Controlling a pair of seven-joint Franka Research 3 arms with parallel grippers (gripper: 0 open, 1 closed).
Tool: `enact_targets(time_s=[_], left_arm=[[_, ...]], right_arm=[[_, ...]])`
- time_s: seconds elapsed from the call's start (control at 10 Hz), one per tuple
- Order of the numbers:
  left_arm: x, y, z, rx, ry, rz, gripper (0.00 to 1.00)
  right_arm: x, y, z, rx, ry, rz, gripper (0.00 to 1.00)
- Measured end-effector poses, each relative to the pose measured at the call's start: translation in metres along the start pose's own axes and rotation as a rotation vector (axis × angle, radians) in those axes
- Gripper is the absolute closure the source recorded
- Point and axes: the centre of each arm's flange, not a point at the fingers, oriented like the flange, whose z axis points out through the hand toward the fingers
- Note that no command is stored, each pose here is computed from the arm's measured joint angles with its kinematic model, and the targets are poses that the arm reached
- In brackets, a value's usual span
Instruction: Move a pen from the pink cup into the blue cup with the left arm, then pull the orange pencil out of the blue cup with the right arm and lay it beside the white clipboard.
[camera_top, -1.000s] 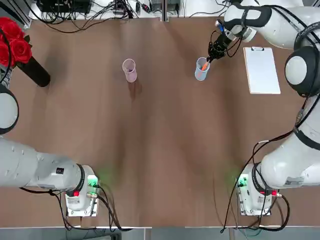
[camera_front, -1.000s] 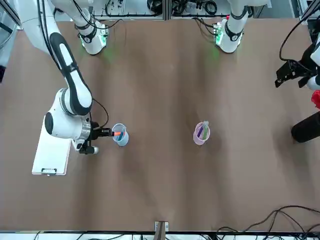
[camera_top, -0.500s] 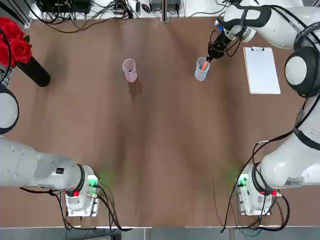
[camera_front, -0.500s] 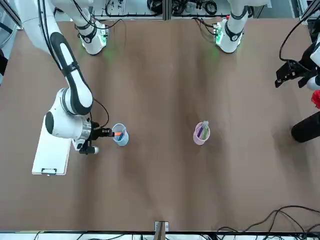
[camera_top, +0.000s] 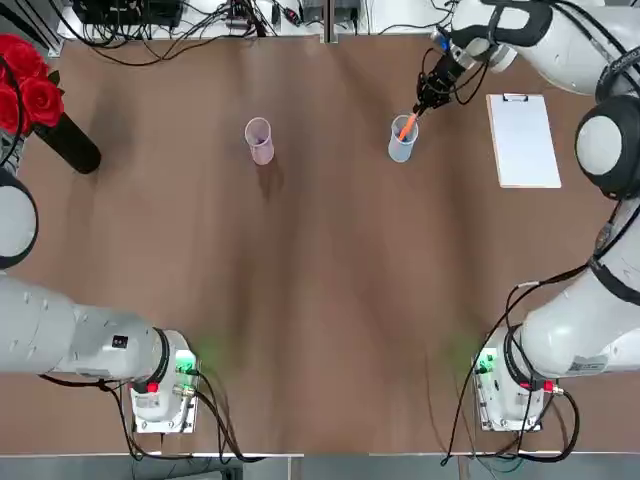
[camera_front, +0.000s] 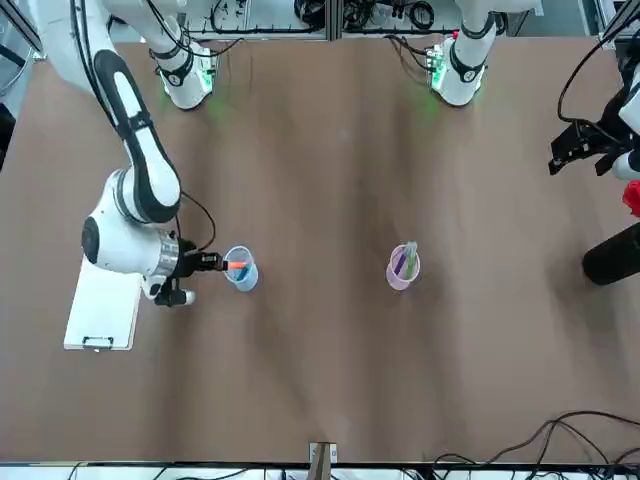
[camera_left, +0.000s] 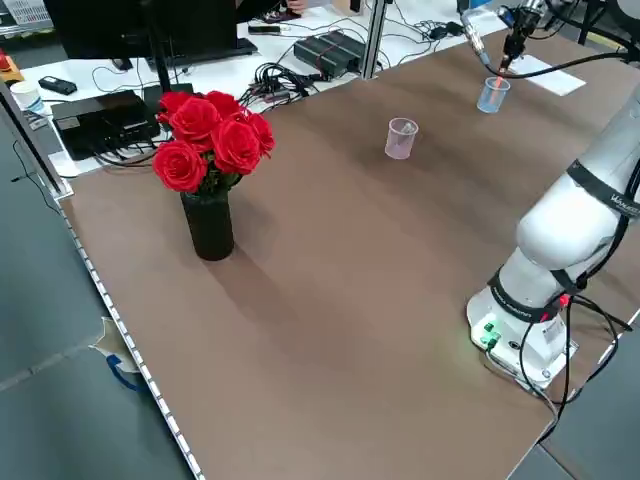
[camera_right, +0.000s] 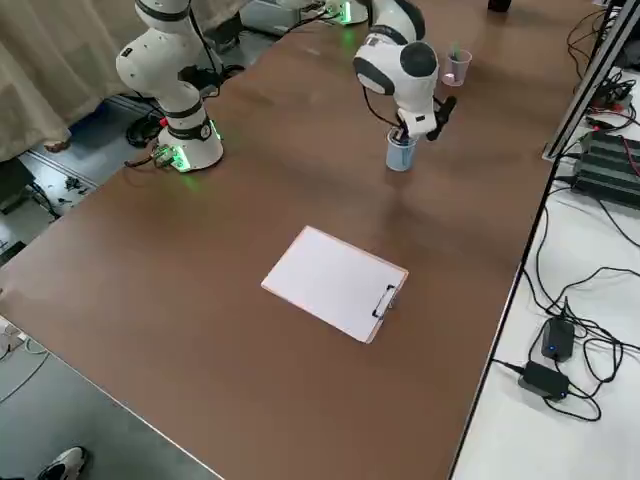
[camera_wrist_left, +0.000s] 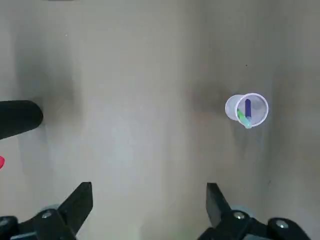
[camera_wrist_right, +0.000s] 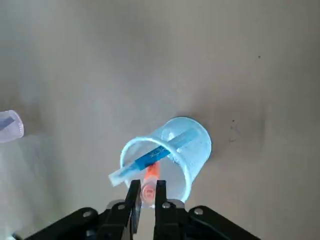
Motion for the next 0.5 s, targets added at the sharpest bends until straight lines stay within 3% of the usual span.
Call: enact_targets(time_s=[0.5], left_arm=[[0.000, 0.001, 0.000, 0.000, 0.001, -0.001, 0.00]], right_arm=[[-0.009, -0.012, -0.035, 0.006, -0.024, -0.016, 0.85]])
